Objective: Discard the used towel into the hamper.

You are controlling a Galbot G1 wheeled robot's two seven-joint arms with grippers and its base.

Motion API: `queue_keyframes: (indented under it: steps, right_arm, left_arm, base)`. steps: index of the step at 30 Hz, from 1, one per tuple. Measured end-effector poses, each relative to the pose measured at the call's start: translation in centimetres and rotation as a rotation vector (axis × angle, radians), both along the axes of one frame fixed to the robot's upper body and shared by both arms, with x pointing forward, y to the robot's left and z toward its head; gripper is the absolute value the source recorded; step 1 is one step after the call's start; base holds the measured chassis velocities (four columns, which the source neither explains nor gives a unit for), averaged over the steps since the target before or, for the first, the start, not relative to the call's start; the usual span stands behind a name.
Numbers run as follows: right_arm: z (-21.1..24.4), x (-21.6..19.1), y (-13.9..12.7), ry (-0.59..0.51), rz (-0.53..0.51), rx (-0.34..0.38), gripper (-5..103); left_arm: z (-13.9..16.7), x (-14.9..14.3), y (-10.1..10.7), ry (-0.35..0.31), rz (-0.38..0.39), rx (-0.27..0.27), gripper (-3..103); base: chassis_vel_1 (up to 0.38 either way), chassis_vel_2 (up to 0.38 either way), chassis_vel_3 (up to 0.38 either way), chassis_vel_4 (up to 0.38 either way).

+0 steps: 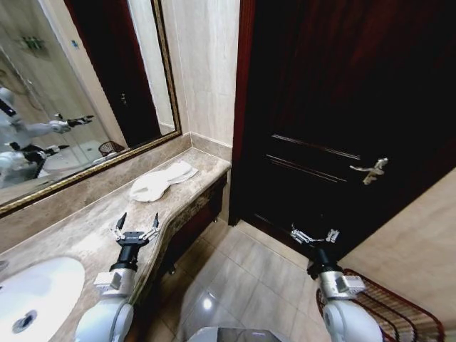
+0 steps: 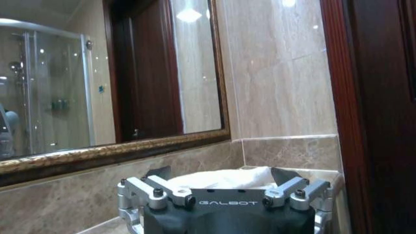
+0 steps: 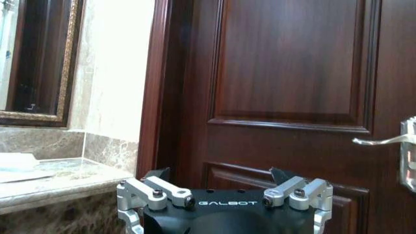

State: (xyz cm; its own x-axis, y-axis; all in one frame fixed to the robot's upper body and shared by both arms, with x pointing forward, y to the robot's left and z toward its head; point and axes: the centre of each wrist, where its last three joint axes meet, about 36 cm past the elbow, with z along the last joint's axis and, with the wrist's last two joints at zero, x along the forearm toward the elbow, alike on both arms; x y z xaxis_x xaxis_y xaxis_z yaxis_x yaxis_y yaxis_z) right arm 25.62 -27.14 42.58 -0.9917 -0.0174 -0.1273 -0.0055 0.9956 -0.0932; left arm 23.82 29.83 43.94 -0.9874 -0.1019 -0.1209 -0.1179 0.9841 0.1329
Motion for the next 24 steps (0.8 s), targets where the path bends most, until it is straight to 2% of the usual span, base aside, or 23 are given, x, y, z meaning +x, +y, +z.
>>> queue_keyframes:
  steps: [17,24]
  right_arm:
    - [-0.16,-0.11,-0.09,0.008,-0.017,-0.007,100]
    - [-0.15,0.33,-0.08,0.007,-0.031,0.009,100]
  left_arm:
    - [0.11,-0.06,-0.16,-0.020,-0.012,-0.004,100]
    - [0.21,0.19,-0.51,-0.012,0.011,-0.021,100]
  base:
    - [-0.122,0.128,0.129,-0.128]
    - [-0.033,0.077,0.066,-0.014]
